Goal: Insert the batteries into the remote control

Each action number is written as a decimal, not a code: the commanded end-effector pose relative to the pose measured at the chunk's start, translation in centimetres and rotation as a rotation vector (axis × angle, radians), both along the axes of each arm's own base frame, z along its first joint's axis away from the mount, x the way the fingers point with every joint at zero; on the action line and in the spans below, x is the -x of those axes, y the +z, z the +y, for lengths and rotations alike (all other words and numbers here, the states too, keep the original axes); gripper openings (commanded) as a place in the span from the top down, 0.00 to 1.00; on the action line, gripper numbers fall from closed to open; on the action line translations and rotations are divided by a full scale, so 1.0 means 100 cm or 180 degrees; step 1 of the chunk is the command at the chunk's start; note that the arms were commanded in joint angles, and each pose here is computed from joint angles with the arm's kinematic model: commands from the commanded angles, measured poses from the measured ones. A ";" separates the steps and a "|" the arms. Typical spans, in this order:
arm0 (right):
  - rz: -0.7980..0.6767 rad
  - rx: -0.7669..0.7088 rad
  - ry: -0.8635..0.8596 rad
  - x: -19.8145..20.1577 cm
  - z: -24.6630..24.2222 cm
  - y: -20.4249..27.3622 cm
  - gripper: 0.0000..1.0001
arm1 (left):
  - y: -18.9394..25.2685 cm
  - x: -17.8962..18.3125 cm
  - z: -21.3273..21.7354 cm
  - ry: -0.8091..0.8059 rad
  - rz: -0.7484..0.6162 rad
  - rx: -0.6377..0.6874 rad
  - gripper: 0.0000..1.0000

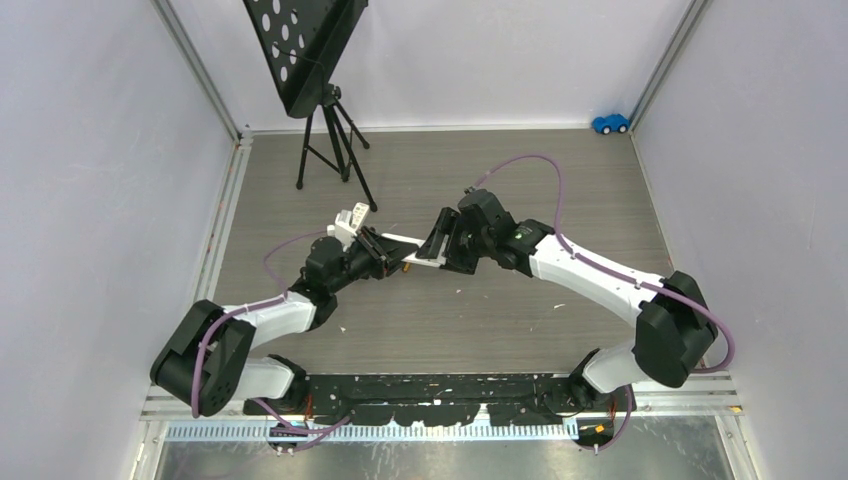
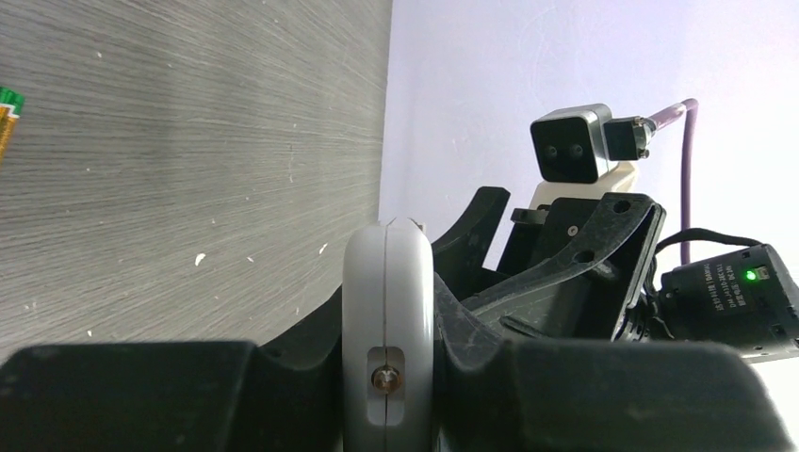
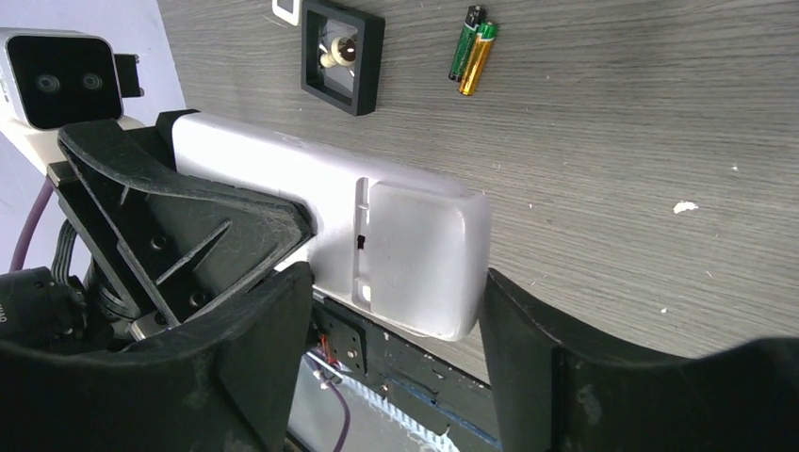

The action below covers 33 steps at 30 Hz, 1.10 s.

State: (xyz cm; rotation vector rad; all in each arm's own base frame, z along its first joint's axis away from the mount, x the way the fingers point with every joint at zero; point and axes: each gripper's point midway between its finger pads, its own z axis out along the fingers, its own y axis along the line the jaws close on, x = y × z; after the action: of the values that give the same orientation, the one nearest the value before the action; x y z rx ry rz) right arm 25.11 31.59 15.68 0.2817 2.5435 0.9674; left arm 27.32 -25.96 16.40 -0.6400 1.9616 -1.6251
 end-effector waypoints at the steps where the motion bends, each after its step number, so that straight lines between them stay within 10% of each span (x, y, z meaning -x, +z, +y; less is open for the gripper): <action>1: -0.0265 -0.0142 -0.0063 -0.005 0.000 0.034 0.28 | 0.041 0.002 -0.004 -0.0074 -0.0369 0.0266 1.00; 33: -0.0498 -0.0381 -0.0035 -0.002 -0.001 0.054 0.33 | 0.050 0.009 -0.001 -0.0244 -0.0178 0.0496 1.00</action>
State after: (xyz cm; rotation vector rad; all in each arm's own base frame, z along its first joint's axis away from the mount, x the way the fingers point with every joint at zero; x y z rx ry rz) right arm 25.20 31.46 18.98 0.2740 2.4243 1.0516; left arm 26.49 -26.19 19.23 -0.6519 1.9164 -1.7954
